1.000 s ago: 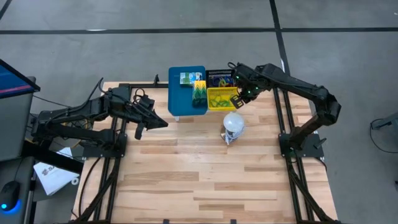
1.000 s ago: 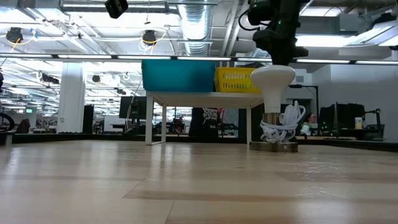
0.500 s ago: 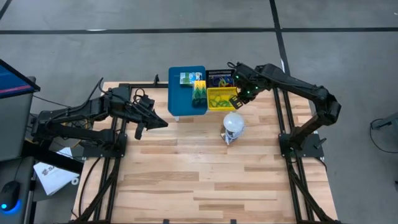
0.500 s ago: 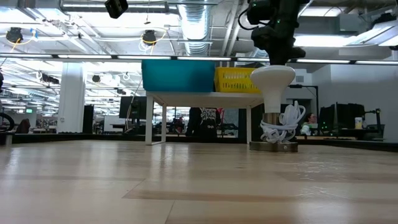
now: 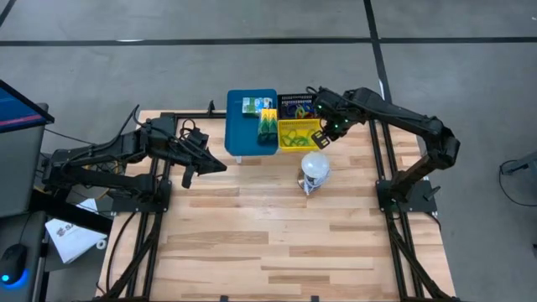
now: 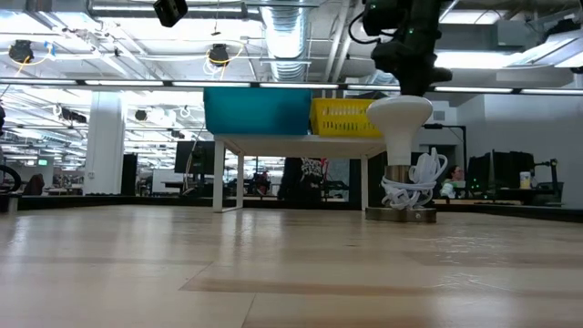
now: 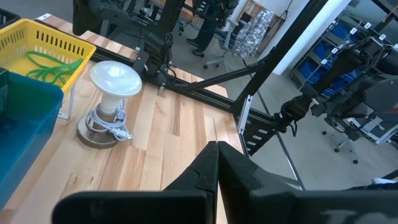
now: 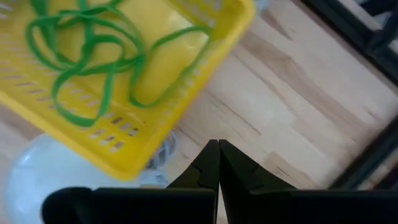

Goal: Pick & Place Office Desk Supplies
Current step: Return to Home Position

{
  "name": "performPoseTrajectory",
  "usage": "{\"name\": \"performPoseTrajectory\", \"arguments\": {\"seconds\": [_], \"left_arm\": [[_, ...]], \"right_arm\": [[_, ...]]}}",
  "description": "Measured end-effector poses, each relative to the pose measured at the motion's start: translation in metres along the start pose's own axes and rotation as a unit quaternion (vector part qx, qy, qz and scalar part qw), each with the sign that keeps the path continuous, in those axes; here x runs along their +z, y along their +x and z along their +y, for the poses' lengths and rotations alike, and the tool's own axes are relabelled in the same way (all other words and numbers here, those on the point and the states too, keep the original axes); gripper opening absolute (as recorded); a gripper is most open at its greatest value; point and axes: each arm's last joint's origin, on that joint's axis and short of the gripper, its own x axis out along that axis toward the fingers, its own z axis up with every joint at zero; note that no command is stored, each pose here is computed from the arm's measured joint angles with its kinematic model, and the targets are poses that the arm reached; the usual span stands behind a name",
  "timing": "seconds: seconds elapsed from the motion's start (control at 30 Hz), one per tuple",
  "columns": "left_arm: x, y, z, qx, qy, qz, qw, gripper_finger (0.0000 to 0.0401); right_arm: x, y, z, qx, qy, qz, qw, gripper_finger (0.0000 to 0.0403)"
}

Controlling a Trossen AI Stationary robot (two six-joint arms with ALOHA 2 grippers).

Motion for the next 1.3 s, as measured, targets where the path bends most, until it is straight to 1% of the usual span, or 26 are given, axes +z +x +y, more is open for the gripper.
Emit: {"name": "performPoseTrajectory", "arguments": {"seconds": [0.07, 0.27, 0.43, 0.57, 0.7, 0.8, 0.9, 1.0, 1.17, 1.23, 1.3], "left_arm": [[0.000, 0.000, 0.000, 0.000, 0.000, 0.000, 1.000, 0.0000], [0.000, 0.000, 0.000, 0.000, 0.000, 0.000, 1.000, 0.0000], [0.000, 0.000, 0.000, 0.000, 0.000, 0.000, 1.000, 0.0000], [0.000, 0.000, 0.000, 0.000, 0.011, 0.000, 1.000, 0.0000], [0.000, 0.000, 0.000, 0.004, 0.054, -0.001, 0.999, 0.0000], [0.001, -0.003, 0.001, 0.030, 0.078, -0.014, 0.996, 0.0000], [0.000, -0.004, 0.002, 0.031, 0.101, -0.031, 0.994, 0.0000], [-0.011, -0.005, 0.005, 0.015, 0.124, -0.078, 0.989, 0.0000], [-0.052, -0.014, 0.019, 0.003, 0.104, -0.148, 0.983, 0.0000], [-0.069, -0.018, 0.025, 0.007, 0.095, -0.159, 0.983, 0.0000], [-0.085, -0.021, 0.029, 0.011, 0.095, -0.160, 0.982, 0.0000]], "right_arm": [[-0.002, -0.002, -0.002, -0.012, 0.001, -0.001, 1.000, 0.0000], [-0.011, -0.020, -0.009, -0.016, 0.017, -0.028, 0.999, 0.0000], [-0.027, -0.046, -0.017, 0.001, 0.032, -0.069, 0.997, 0.0000], [-0.050, -0.075, -0.022, 0.031, 0.032, -0.120, 0.992, 0.0000], [-0.082, -0.110, -0.025, 0.084, 0.009, -0.194, 0.977, 0.0000], [-0.106, -0.134, -0.028, 0.140, 0.002, -0.252, 0.958, 0.0000], [-0.126, -0.150, -0.031, 0.186, -0.010, -0.287, 0.940, 0.0000], [-0.142, -0.160, -0.032, 0.212, -0.020, -0.307, 0.928, 0.0000], [-0.157, -0.166, -0.028, 0.229, -0.031, -0.320, 0.919, 0.0000], [-0.160, -0.167, -0.024, 0.233, -0.043, -0.327, 0.915, 0.0000], [-0.162, -0.170, -0.020, 0.246, -0.052, -0.337, 0.908, 0.0000]]}}
